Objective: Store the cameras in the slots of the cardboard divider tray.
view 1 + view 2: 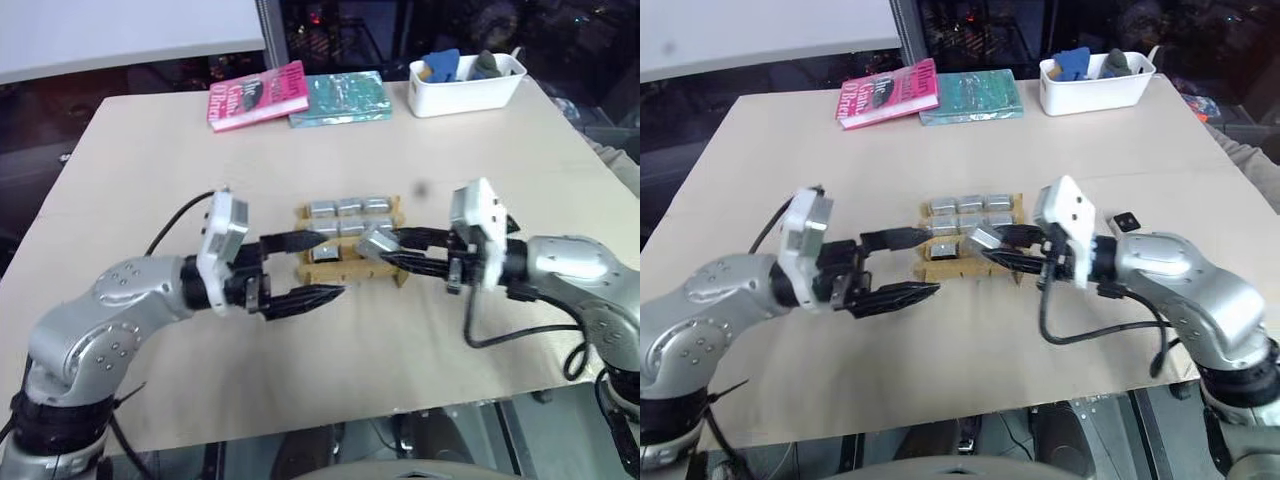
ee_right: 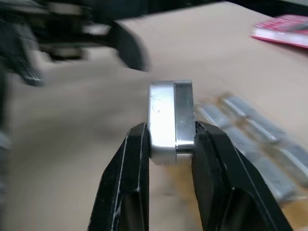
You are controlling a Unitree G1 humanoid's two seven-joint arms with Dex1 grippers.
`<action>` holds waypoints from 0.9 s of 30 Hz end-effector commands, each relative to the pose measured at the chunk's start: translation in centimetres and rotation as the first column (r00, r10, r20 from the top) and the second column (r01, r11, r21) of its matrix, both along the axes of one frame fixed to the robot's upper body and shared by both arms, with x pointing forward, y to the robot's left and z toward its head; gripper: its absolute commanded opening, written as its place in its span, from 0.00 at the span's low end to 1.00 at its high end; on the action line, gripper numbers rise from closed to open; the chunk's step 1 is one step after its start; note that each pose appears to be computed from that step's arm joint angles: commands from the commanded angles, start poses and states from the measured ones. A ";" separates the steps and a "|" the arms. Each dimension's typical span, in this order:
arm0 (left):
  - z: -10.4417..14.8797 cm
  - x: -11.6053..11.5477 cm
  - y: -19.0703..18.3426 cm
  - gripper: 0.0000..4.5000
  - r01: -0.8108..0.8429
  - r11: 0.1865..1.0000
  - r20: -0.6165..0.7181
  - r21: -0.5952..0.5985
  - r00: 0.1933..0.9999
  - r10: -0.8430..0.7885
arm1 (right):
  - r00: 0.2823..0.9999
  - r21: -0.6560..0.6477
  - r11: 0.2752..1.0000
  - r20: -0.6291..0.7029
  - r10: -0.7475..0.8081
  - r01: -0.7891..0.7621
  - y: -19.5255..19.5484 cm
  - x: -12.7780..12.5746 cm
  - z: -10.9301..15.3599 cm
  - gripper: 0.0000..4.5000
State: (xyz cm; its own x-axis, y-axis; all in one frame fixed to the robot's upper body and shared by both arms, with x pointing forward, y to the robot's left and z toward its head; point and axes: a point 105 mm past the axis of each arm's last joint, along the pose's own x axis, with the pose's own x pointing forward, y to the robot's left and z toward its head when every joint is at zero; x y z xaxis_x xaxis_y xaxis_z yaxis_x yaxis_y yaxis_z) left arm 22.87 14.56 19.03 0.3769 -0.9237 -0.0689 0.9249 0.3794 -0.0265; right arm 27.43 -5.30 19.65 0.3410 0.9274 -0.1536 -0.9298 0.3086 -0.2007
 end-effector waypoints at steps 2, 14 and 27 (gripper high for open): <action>0.8 -1.4 2.3 1.00 -0.056 0.998 0.147 -0.012 0.987 0.057 | 0.992 -0.050 0.997 0.109 0.058 -0.052 1.2 1.7 -0.1 0.15; -0.7 -5.3 5.1 1.00 -0.216 0.976 0.094 0.007 0.972 0.214 | 0.974 -0.187 0.966 0.103 0.202 -0.181 2.0 4.5 -2.5 0.15; -0.8 -6.4 4.8 1.00 -0.264 0.965 0.104 0.009 0.960 0.261 | 0.953 -0.295 0.922 0.090 0.289 -0.252 2.7 5.8 -5.1 0.15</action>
